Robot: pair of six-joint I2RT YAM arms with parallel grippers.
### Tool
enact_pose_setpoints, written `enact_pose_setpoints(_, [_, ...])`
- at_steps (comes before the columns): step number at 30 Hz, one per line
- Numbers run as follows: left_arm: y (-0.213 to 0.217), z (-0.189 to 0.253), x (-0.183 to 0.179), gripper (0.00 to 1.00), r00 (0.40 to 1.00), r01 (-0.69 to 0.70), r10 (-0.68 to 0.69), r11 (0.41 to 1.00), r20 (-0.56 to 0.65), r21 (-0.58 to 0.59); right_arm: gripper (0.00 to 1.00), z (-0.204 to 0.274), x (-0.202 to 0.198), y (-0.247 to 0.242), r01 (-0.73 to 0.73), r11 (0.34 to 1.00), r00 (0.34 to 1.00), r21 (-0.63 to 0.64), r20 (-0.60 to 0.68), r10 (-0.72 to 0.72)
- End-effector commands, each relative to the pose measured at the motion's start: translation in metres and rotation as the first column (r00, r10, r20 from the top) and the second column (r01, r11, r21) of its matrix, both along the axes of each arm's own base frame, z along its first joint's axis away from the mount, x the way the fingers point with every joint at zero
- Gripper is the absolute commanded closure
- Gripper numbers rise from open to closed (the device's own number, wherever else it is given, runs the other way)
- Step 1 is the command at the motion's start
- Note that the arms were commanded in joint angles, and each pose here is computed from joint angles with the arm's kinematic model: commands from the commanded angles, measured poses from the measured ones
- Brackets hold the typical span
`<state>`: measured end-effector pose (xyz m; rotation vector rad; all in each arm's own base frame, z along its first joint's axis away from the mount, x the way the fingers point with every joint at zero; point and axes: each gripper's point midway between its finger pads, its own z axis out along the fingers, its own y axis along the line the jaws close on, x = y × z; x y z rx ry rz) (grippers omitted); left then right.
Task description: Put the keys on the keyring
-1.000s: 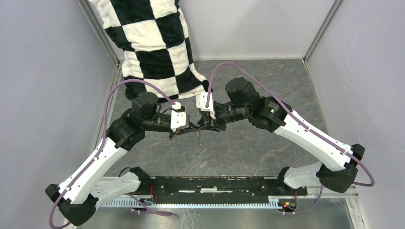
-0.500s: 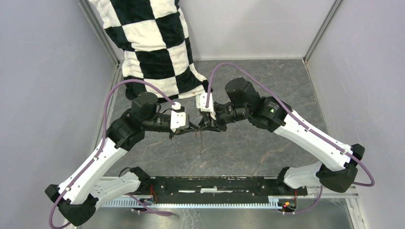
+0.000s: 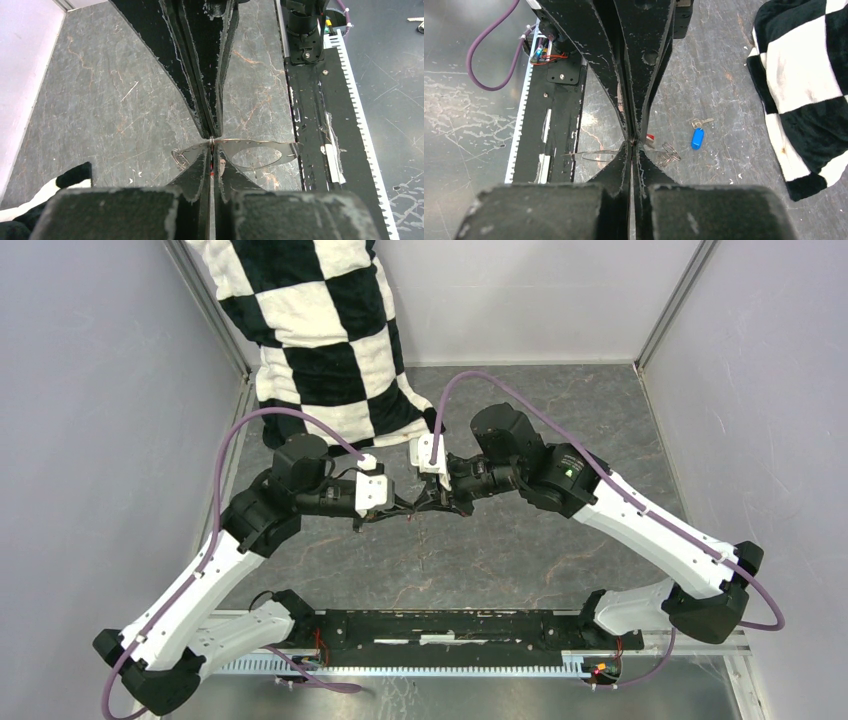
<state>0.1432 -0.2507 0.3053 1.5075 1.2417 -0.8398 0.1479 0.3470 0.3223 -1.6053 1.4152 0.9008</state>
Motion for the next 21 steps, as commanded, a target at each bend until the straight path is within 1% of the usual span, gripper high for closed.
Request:
enact_pose_setpoints(1, [-0.003,0.045,-0.003,0.98,0.991,0.038,-0.023,0.993,0.130,-0.111,1.00,-0.002,0.006,0.007,0.014,1.000,1.000,0.020,0.009,-0.014])
enact_pose_setpoints(3, [-0.003,0.052,-0.002,0.97,0.990,0.025,-0.006,0.991,0.141,-0.134,1.00,0.003,0.011,0.007,0.046,0.998,0.999,0.041,0.026,-0.047])
enact_pose_setpoints(4, [-0.002,0.056,0.000,0.91,0.990,0.008,0.014,0.989,0.143,-0.149,1.00,0.009,0.013,0.006,0.067,0.995,0.997,0.068,0.036,-0.069])
enact_pose_setpoints(5, [-0.001,0.057,0.002,0.82,0.989,-0.012,0.035,0.987,0.141,-0.160,1.00,0.018,0.012,0.005,0.071,0.990,0.996,0.122,0.046,-0.077])
enact_pose_setpoints(6, [0.000,0.059,0.002,0.76,0.987,-0.020,0.047,0.985,0.152,-0.171,1.00,0.025,0.011,0.006,0.075,0.980,0.995,0.186,0.048,-0.086])
enact_pose_setpoints(7, [0.002,0.059,0.003,0.72,0.985,-0.032,0.061,0.983,0.162,-0.178,1.00,0.039,0.010,0.004,0.082,0.962,0.993,0.261,0.062,-0.102])
enact_pose_setpoints(8, [0.003,0.059,0.003,0.66,0.983,-0.041,0.072,0.982,0.166,-0.186,1.00,0.044,0.008,0.001,0.090,0.946,0.992,0.311,0.053,-0.112])
enact_pose_setpoints(10, [0.006,0.060,0.002,0.48,0.981,-0.054,0.089,0.978,0.170,-0.201,1.00,0.054,0.002,-0.002,0.083,0.908,0.994,0.410,0.028,-0.103])
enact_pose_setpoints(11, [0.007,0.060,0.001,0.45,0.981,-0.055,0.091,0.977,0.171,-0.204,1.00,0.062,0.000,-0.004,0.076,0.881,0.995,0.467,0.024,-0.098])
enact_pose_setpoints(14, [0.009,0.060,0.000,0.43,0.981,-0.059,0.095,0.977,0.170,-0.205,1.00,0.069,-0.009,-0.010,0.069,0.817,0.997,0.573,-0.009,-0.078])
enact_pose_setpoints(21, [0.007,0.060,0.000,0.35,0.985,-0.060,0.092,0.976,0.146,-0.210,1.00,0.079,-0.022,-0.019,0.061,0.719,0.998,0.692,-0.042,-0.045])
